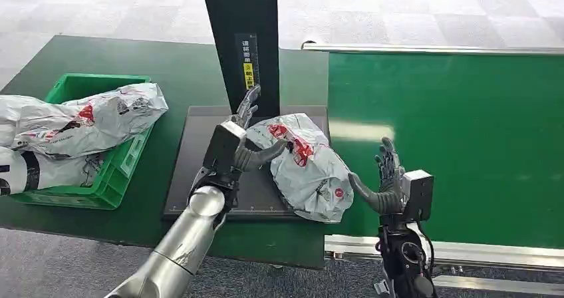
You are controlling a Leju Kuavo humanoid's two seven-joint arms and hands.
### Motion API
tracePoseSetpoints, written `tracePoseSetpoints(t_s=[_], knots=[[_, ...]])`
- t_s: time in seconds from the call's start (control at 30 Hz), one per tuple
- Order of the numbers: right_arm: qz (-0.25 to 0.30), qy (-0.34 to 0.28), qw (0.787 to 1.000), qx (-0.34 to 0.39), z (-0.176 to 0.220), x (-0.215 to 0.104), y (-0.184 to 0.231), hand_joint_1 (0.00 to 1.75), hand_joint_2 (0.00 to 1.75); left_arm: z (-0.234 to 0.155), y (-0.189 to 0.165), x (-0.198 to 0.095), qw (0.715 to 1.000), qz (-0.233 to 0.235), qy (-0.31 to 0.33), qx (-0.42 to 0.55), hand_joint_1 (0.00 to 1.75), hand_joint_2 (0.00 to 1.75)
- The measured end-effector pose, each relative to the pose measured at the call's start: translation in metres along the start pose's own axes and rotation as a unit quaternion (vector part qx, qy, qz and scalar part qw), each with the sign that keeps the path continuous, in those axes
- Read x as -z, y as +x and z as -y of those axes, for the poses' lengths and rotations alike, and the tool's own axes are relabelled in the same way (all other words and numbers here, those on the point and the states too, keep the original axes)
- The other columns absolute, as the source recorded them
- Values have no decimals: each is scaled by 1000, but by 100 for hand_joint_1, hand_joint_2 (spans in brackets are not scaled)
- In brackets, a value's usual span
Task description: Moved the parcel from conveyor to table for the left to box.
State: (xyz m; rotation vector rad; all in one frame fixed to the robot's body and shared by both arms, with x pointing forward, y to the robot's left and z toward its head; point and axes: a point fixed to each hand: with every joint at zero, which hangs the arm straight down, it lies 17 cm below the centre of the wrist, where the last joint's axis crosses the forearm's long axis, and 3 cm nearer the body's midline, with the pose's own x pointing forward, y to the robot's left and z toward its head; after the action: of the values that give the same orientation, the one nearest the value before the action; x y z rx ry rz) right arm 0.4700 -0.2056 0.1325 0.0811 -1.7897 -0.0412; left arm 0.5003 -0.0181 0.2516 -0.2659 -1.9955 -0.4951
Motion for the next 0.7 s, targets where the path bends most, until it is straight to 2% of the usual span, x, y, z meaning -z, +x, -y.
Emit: tracePoseSetpoints(t_s=[0.07, 0.17, 0.33, 0.43, 0.53, 0.6, 0.7], knots=[[-6, 0, 1000, 3, 0, -3, -4, 0, 175, 12, 1, 10, 1000, -10, -9, 16, 0, 175], [-20, 0, 1000, 8, 0, -7, -11, 0, 175, 22, -6, 22, 998, -51, 3, 49, 0, 175], [-30, -1, 999, 10, 1, -12, -17, 0, 175, 48, -4, 27, 994, -59, -27, 87, 0, 175], [-34, 1, 999, 12, 0, -13, -18, 0, 175, 63, -22, 25, 983, -109, -54, 140, 0, 175], [-34, 6, 999, 15, -5, -12, -17, 0, 175, 95, -55, 4, 950, -176, -133, 221, 0, 175], [-31, 11, 999, 15, -9, -9, -14, 0, 175, 120, -83, -25, 913, -211, -212, 279, 0, 175], [-28, 15, 999, 15, -12, -4, -11, 0, 175, 136, -109, -55, 865, -223, -279, 352, 0, 175]])
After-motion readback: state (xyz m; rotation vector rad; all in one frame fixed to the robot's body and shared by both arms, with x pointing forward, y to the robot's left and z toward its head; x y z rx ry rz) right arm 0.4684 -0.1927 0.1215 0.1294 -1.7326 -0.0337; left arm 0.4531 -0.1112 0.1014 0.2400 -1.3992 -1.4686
